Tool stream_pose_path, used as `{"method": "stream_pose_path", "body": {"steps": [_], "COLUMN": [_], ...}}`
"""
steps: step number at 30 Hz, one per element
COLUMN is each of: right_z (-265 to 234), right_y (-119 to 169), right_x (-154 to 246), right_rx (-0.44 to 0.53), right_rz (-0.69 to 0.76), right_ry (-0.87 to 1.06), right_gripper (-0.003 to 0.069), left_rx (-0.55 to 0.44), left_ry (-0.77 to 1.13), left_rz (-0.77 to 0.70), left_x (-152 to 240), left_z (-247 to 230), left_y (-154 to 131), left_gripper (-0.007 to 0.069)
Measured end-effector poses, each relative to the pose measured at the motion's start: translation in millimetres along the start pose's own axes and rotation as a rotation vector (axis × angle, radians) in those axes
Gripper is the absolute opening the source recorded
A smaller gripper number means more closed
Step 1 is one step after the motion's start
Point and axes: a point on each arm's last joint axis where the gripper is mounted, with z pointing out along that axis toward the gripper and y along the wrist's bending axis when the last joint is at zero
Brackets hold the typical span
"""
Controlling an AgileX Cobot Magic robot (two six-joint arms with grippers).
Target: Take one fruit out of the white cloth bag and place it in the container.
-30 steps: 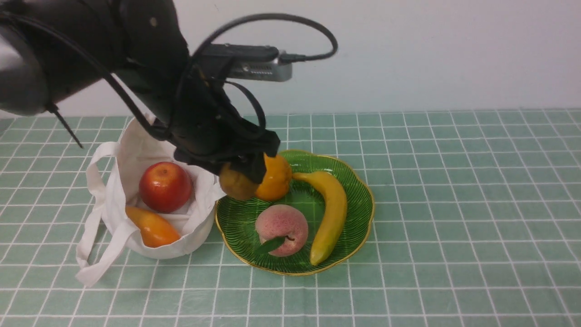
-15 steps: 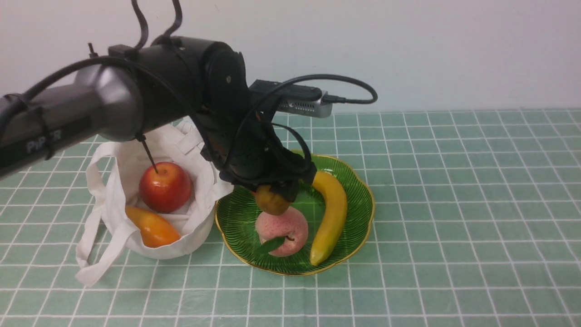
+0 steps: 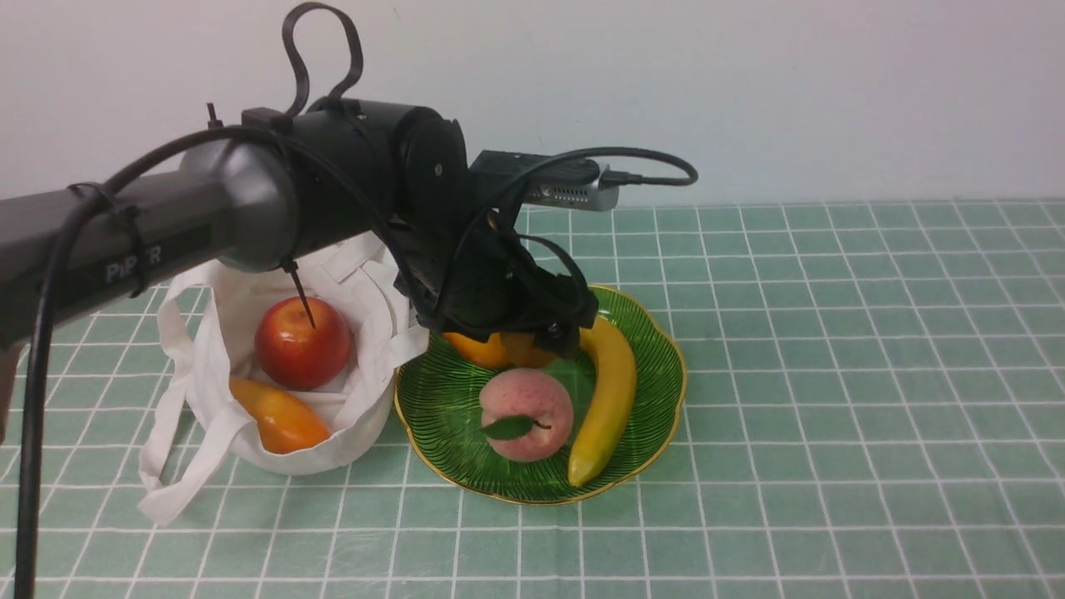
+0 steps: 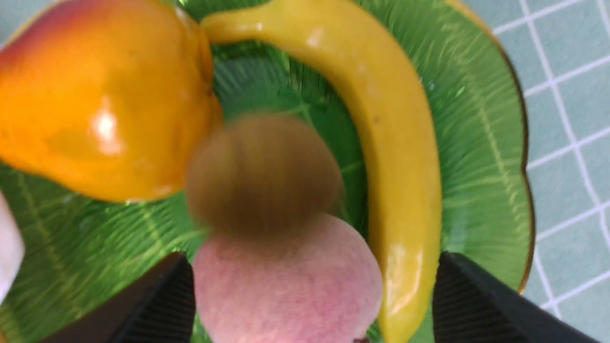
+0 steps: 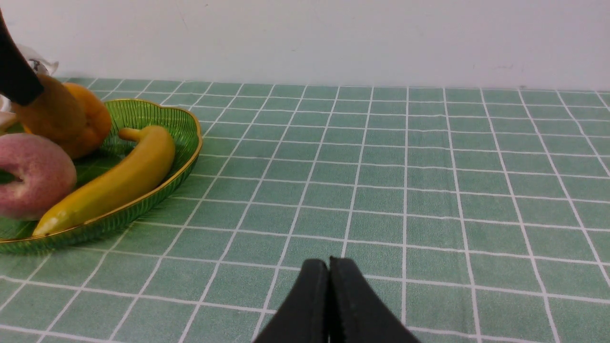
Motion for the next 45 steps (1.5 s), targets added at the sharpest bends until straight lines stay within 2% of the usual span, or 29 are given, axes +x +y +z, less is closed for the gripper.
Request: {"method": "stream_pose_path", "body": {"steps": [6, 10, 13, 15, 16, 17, 18, 19, 20, 21, 22, 23, 26, 28, 29, 30, 31, 37, 42, 45], "right_z": [0.0, 0.0, 0.0, 0.0, 0.0, 0.0, 0.0, 0.0, 0.0, 0.0, 0.0, 0.0, 0.0, 0.0, 0.0, 0.0, 0.0, 0.0, 0.0, 0.0], "right_y": [0.0, 0.0, 0.0, 0.0, 0.0, 0.0, 0.0, 0.0, 0.0, 0.0, 0.0, 0.0, 0.0, 0.0, 0.0, 0.0, 0.0, 0.0, 0.0, 0.0], "right_x": [0.0, 0.0, 0.0, 0.0, 0.0, 0.0, 0.0, 0.0, 0.0, 0.0, 0.0, 0.0, 0.0, 0.0, 0.0, 0.0, 0.0, 0.0, 0.0, 0.0], "right_rx": [0.000, 0.000, 0.000, 0.000, 0.000, 0.000, 0.000, 0.000, 0.000, 0.000, 0.000, 0.000, 0.000, 0.000, 0.000, 0.000, 0.000, 0.000, 0.000, 0.000], "right_rz": [0.000, 0.000, 0.000, 0.000, 0.000, 0.000, 0.000, 0.000, 0.000, 0.000, 0.000, 0.000, 0.000, 0.000, 0.000, 0.000, 0.000, 0.000, 0.000, 0.000], "right_ry": [0.000, 0.000, 0.000, 0.000, 0.000, 0.000, 0.000, 0.000, 0.000, 0.000, 0.000, 0.000, 0.000, 0.000, 0.000, 0.000, 0.000, 0.000, 0.000, 0.000], "right_gripper": [-0.0015, -0.0015, -0.0015, -0.0015, -0.0015, -0.0015, -0.0015, -0.0015, -0.0015, -0.0015, -0.0015, -0.0015, -0.0015, -0.0015, -0.0015, -0.0015, -0.0015, -0.0015, -0.0015, -0.0015], "left_rx": [0.006, 0.014, -0.008, -0.035, -0.056, -0.063, -0.085, -0.085, -0.101, -0.110, -0.110, -0.116, -0.112, -0.108, -0.107, -0.102, -0.100, -0.057, 0.013, 0.006], "left_ry": [-0.044, -0.110, -0.182, -0.234, -0.247, -0.252, -0.263, -0.263, -0.277, -0.271, -0.271, -0.282, -0.352, -0.403, -0.409, -0.461, -0.481, -0.764, -0.946, -0.963], "left_rz": [0.002, 0.017, 0.064, 0.105, 0.125, 0.131, 0.147, 0.147, 0.163, 0.175, 0.175, 0.188, 0.205, 0.213, 0.213, 0.216, 0.216, 0.206, 0.119, 0.117], "left_x": [-4.1, -8.6, -10.1, -7.0, -2.7, -0.7, 9.9, 11.5, 27.1, 38.3, 38.3, 56.4, 99.3, 130.7, 133.9, 163.3, 165.9, 255.5, 291.7, 294.7], "left_z": [-3.4, -32.5, -75.6, -113.0, -132.6, -140.5, -171.9, -175.8, -211.0, -229.5, -229.5, -258.6, -304.2, -319.6, -320.5, -323.8, -327.6, -296.0, -275.2, -268.3], "left_y": [-0.9, -4.7, -7.0, -7.8, -7.3, -7.2, -6.8, -7.0, -6.6, -5.9, -5.9, -5.4, -2.4, 1.7, 2.2, 7.3, 7.4, 27.1, 36.1, 38.3], "left_gripper": [0.0610, 0.0547, 0.0430, 0.0333, 0.0260, 0.0236, 0.0136, 0.0123, 0.0050, 0.0021, 0.0018, 0.0003, -0.0008, -0.0008, -0.0008, -0.0008, -0.0008, -0.0008, -0.0008, -0.0008]}}
